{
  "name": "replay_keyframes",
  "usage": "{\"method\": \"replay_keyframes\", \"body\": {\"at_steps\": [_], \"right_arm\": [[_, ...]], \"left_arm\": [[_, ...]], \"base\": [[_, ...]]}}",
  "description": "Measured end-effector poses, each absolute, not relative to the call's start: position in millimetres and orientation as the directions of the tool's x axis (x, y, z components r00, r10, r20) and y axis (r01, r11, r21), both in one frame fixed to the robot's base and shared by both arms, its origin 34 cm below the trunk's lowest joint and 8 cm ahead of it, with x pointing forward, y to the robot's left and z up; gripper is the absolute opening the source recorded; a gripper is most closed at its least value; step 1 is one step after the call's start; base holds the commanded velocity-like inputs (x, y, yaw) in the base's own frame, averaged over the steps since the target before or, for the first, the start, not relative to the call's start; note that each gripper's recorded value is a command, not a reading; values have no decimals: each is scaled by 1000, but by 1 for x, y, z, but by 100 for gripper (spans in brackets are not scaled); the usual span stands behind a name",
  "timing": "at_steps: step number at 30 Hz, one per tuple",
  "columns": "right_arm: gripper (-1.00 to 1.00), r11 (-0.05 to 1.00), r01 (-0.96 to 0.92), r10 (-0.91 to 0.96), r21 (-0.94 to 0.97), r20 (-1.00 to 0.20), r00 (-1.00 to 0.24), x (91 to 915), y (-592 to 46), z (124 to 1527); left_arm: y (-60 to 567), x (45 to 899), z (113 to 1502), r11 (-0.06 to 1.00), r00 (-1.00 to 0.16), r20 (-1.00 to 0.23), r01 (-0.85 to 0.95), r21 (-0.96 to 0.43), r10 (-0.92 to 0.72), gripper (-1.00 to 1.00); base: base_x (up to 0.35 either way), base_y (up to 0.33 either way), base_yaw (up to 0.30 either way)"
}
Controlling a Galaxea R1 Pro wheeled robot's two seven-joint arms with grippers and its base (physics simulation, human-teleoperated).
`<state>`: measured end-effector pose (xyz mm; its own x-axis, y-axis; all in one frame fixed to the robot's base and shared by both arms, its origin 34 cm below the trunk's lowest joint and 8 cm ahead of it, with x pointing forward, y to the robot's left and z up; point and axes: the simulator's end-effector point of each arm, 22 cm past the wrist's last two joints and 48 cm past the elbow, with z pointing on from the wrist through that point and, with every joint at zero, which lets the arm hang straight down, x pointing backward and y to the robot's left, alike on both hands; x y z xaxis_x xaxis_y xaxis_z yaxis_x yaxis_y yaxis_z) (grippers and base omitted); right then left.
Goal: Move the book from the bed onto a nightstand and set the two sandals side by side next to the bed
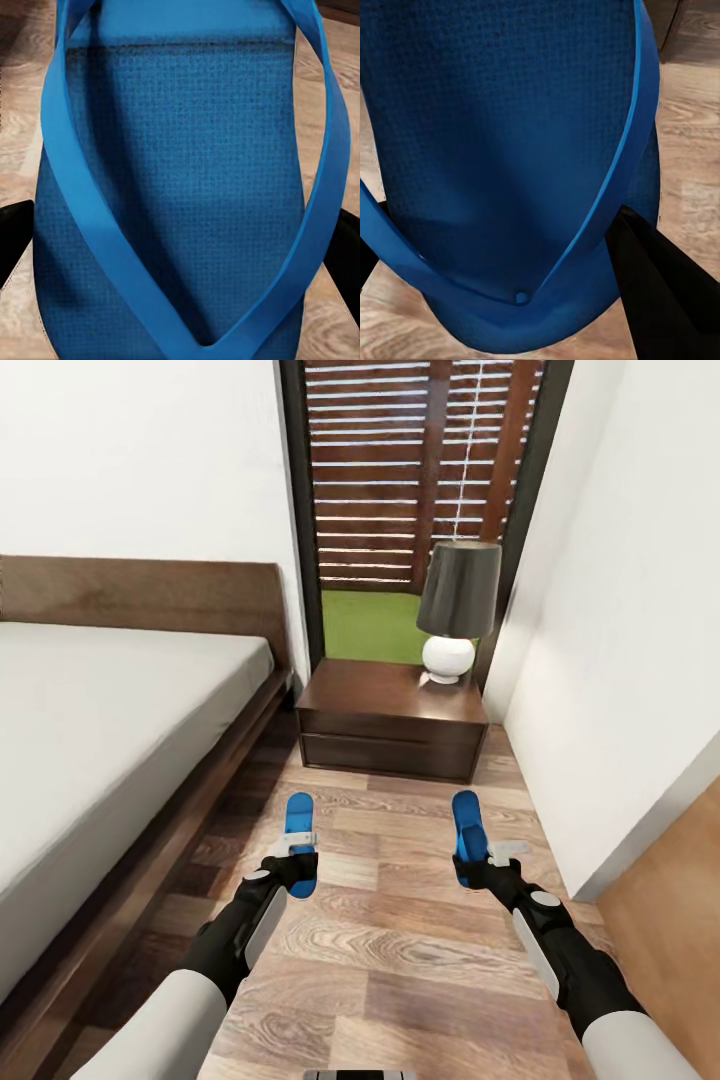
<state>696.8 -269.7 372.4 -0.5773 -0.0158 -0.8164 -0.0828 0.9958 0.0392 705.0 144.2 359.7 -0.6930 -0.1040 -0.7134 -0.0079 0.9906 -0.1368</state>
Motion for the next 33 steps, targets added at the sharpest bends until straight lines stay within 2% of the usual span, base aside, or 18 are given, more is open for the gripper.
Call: {"method": "replay_keyframes", "body": {"at_steps": [12, 26, 33], "right_arm": [[-100, 996, -85, -21, 35, -816, -578, 697, -270, 372], [-100, 996, -85, -22, 34, -816, -578, 697, -270, 372], [-100, 996, -86, -22, 34, -816, -578, 697, -269, 372]], "left_arm": [[144, 706, 360, 990, -690, -716, -8, -138, -105, -100], [144, 706, 360, 991, -690, -716, -9, -137, -105, -100], [144, 706, 360, 991, -690, -717, -9, -137, -105, -100]], "base": [[273, -2, 144], [22, 0, 233], [119, -103, 240]]}}
